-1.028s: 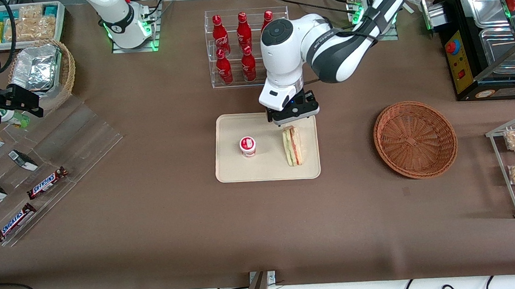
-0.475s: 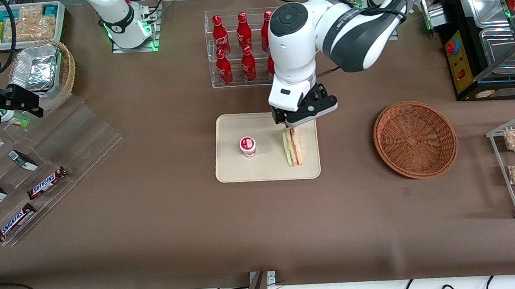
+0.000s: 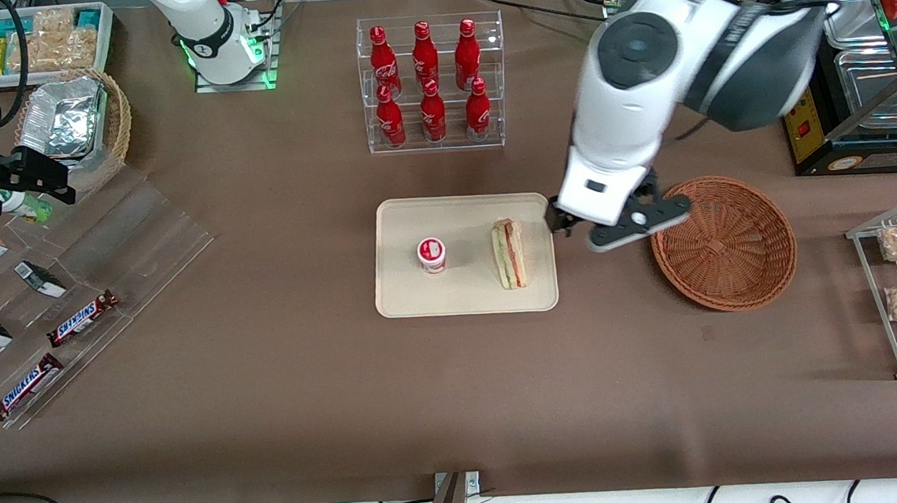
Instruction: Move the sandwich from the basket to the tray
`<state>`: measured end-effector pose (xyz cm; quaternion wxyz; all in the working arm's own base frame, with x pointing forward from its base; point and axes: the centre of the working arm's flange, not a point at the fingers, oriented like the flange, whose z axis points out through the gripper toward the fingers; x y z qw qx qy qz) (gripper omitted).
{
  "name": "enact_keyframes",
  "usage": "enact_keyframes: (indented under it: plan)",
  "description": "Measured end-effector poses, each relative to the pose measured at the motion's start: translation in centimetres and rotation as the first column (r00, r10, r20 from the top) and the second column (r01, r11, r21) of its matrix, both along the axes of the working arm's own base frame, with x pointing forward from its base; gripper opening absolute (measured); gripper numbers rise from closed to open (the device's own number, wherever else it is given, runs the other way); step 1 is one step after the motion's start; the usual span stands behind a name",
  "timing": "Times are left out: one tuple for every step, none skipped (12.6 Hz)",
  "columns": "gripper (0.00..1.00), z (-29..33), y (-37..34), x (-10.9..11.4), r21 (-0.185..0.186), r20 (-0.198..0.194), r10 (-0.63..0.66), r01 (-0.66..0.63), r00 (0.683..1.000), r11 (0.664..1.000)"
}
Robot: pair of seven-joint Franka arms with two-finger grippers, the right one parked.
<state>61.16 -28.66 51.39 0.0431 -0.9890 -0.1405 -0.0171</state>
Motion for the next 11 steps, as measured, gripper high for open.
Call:
enact_keyframes:
  plan:
    - [1.0, 0.7, 2.6, 1.3, -0.011, -0.017, -0.01, 0.01, 1.0, 1.0]
    - [1.0, 1.0, 5.2, 2.5, -0.023, -0.03, -0.022, 0.021, 0.999, 0.999]
    - [1.0, 1.1, 7.6, 3.4, -0.041, -0.043, -0.031, 0.029, 0.999, 0.999]
    - [1.0, 0.8, 10.3, 4.4, -0.058, -0.058, -0.036, 0.033, 0.998, 0.998]
    - [1.0, 0.6, 13.2, 5.3, -0.078, -0.069, -0.06, 0.055, 0.996, 0.995]
    - [1.0, 0.7, 16.1, 6.0, -0.096, -0.07, -0.099, 0.092, 0.993, 0.991]
    - [1.0, 0.9, 19.0, 6.5, -0.109, -0.069, -0.134, 0.126, 0.989, 0.986]
    - [1.0, 1.1, 21.7, 6.7, -0.119, -0.07, -0.165, 0.156, 0.984, 0.98]
    - [1.0, 1.2, 24.0, 6.8, -0.121, -0.071, -0.194, 0.184, 0.978, 0.975]
    - [1.0, 1.2, 25.7, 6.8, -0.115, -0.074, -0.214, 0.205, 0.974, 0.972]
    - [1.0, 1.0, 26.9, 6.9, -0.106, -0.078, -0.226, 0.218, 0.971, 0.97]
